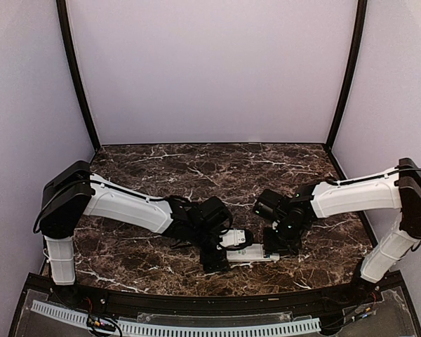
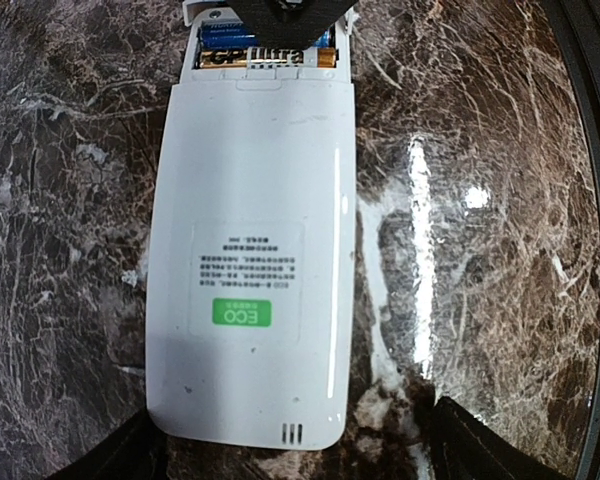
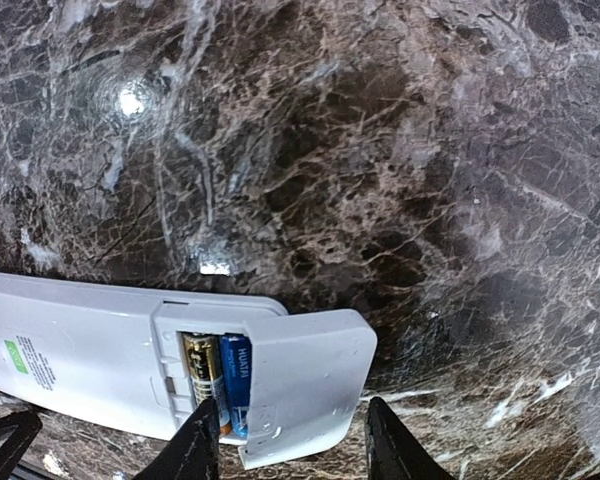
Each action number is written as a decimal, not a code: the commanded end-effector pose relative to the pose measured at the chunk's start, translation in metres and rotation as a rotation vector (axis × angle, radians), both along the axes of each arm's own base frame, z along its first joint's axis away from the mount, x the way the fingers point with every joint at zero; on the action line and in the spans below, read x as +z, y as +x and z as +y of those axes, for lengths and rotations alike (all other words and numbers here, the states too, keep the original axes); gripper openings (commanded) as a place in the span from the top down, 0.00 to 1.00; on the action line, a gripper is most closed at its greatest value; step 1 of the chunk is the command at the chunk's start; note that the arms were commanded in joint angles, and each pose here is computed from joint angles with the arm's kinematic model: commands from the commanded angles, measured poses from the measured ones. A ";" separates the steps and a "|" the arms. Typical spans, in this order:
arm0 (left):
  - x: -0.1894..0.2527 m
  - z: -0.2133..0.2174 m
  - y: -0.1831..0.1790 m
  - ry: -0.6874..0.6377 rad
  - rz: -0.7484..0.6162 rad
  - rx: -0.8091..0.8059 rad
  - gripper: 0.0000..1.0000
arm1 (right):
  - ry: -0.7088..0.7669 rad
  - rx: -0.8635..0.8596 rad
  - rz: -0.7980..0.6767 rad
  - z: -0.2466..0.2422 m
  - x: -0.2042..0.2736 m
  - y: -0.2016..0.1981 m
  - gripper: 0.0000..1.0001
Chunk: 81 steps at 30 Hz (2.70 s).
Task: Load the batteries into the remote control
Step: Place the battery cover on the remote control without the battery cover, then load the battery cover onto the remote control without the battery cover.
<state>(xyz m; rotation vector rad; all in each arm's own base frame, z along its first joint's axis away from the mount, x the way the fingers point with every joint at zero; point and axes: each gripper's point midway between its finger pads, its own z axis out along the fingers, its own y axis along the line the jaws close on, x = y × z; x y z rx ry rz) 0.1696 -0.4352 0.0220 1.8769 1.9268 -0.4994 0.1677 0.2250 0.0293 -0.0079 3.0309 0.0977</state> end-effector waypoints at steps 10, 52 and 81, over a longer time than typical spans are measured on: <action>-0.023 0.015 -0.012 0.081 0.043 -0.024 0.10 | 0.039 0.078 -0.066 0.001 0.042 0.001 0.52; -0.026 0.015 -0.015 0.097 0.033 -0.039 0.10 | 0.138 0.019 0.037 0.009 -0.011 -0.008 1.00; -0.012 0.010 -0.015 0.075 0.041 -0.040 0.10 | 0.058 -0.069 -0.052 -0.028 0.029 -0.002 1.00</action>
